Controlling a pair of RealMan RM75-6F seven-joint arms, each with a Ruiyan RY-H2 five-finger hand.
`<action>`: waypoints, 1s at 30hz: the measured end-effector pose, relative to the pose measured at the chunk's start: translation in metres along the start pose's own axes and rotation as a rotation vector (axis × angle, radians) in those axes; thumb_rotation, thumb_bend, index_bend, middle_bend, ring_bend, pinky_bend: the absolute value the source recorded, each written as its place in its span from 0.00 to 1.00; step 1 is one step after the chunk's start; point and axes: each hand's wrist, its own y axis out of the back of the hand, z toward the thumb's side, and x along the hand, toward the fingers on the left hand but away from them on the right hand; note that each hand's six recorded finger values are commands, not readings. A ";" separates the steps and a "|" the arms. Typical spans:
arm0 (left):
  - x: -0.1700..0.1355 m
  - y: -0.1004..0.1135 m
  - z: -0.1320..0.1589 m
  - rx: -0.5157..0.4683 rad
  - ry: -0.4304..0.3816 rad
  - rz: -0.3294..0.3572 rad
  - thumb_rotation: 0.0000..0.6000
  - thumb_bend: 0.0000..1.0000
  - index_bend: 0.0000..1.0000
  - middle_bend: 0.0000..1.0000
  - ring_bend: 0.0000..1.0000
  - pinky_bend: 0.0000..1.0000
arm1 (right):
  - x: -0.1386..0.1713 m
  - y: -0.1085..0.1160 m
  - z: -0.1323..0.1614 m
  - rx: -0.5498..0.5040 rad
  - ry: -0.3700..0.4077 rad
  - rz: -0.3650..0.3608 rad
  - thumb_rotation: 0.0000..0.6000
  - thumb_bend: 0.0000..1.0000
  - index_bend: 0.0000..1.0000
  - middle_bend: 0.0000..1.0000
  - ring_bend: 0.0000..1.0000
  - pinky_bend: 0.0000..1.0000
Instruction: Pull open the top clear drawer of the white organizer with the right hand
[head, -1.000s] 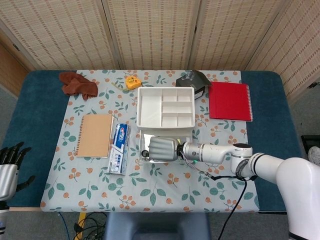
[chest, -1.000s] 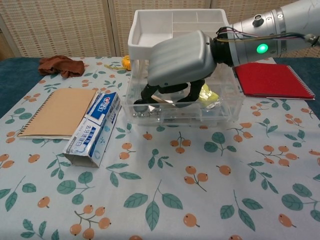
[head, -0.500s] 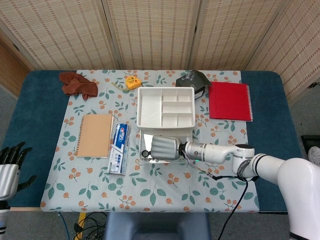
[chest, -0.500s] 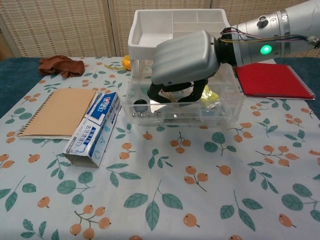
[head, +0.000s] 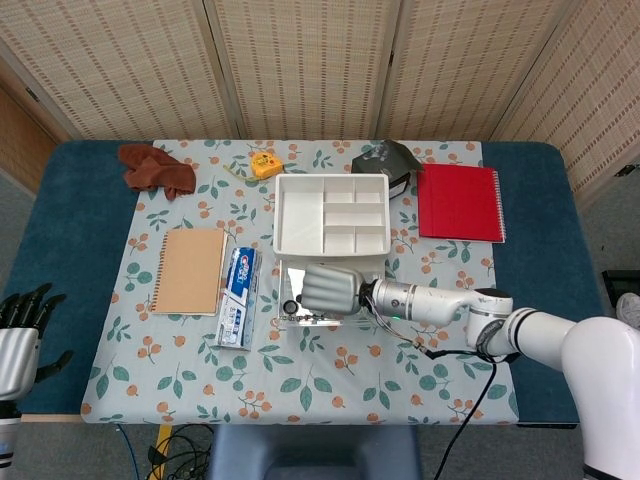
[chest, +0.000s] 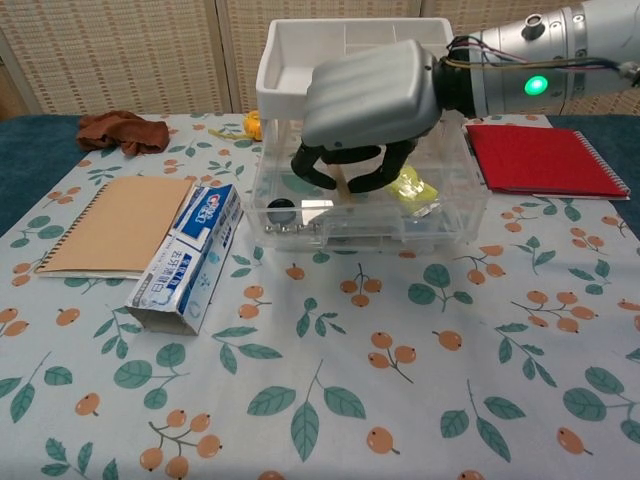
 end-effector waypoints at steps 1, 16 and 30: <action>0.000 0.000 0.000 0.000 -0.001 0.001 1.00 0.15 0.19 0.12 0.13 0.11 | 0.000 0.002 -0.002 0.000 -0.009 -0.009 1.00 0.43 0.68 0.84 0.95 1.00; 0.004 0.003 0.006 -0.007 -0.031 0.010 1.00 0.15 0.19 0.12 0.13 0.11 | 0.041 0.048 -0.018 -0.055 -0.166 -0.217 1.00 0.45 0.68 0.84 0.95 1.00; 0.012 0.001 0.022 -0.018 -0.086 0.011 1.00 0.15 0.19 0.12 0.13 0.11 | 0.152 0.023 -0.004 -0.195 -0.410 -0.228 1.00 0.46 0.68 0.84 0.95 1.00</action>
